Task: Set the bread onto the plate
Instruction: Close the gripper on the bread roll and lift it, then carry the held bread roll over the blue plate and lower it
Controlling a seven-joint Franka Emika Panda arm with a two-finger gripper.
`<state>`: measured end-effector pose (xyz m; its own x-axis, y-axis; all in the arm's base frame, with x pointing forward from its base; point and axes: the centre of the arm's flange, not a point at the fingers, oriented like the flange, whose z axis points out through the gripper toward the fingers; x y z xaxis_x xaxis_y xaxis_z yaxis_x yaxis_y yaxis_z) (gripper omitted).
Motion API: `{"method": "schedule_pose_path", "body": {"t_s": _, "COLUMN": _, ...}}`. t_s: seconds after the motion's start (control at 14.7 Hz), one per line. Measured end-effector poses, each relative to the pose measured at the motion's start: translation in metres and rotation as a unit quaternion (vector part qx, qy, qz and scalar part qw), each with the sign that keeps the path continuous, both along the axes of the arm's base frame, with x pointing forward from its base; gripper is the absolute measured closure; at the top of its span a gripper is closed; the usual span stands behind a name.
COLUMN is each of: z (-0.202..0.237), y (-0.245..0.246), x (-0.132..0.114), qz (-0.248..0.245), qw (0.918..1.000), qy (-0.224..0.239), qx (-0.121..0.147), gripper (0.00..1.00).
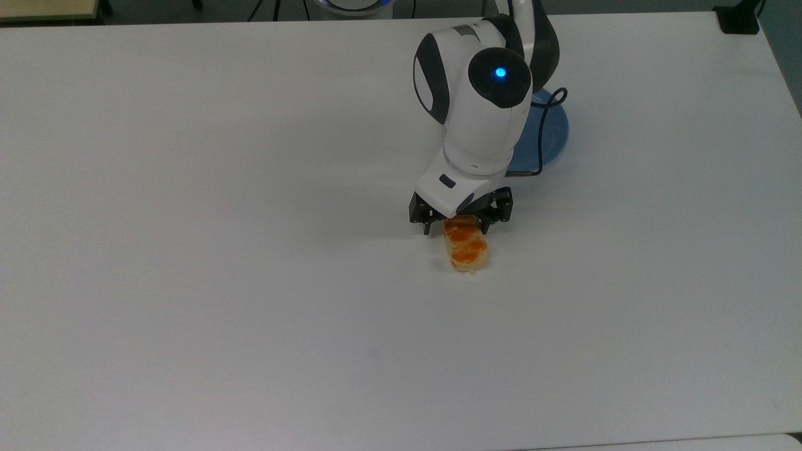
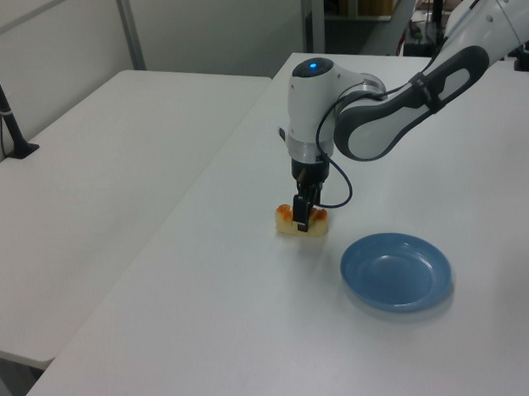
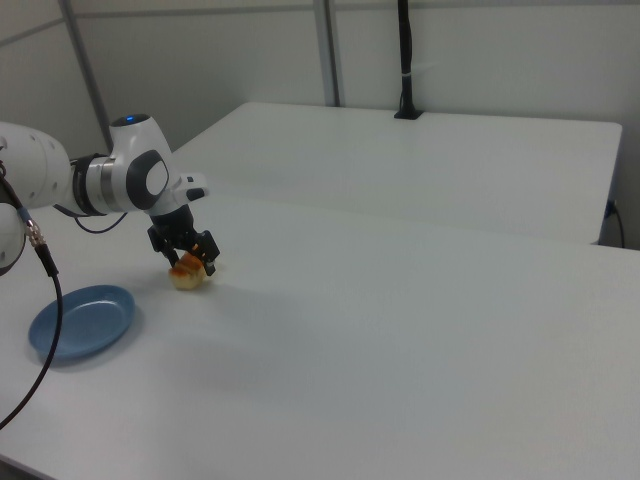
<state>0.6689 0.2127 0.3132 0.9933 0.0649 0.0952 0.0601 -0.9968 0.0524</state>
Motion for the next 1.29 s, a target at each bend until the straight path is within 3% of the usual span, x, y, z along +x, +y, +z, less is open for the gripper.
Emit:
{"method": "schedule_pose_path", "body": {"t_s": 0.2, "z": 0.004, "y": 0.002, "x": 0.002, "qz": 0.000, "qw": 1.0000, "qy": -0.004, "qx": 0.001, "gripper": 0.02}}
{"method": "schedule_pose_path", "body": {"t_s": 0.54, "z": 0.005, "y": 0.004, "x": 0.001, "qz": -0.001, "qw": 1.0000, "qy": -0.005, "qx": 0.002, "gripper": 0.53}}
{"method": "schedule_pose_path", "body": {"t_s": 0.68, "z": 0.006, "y": 0.004, "x": 0.002, "qz": -0.003, "qw": 1.0000, "qy": -0.006, "qx": 0.003, "gripper": 0.67}}
{"method": "schedule_pose_path", "body": {"t_s": 0.95, "z": 0.041, "y": 0.002, "x": -0.003, "qz": -0.005, "qw": 0.9999, "qy": -0.012, "qx": 0.004, "gripper": 0.75}}
{"method": "schedule_pose_path", "body": {"t_s": 1.16, "z": 0.078, "y": -0.001, "x": -0.036, "qz": -0.002, "qw": 0.9999, "qy": 0.014, "qx": -0.005, "gripper": 0.78}}
{"method": "schedule_pose_path", "body": {"t_s": 1.29, "z": 0.092, "y": 0.012, "x": -0.070, "qz": 0.016, "qw": 0.9995, "qy": 0.025, "qx": -0.005, "gripper": 0.78}}
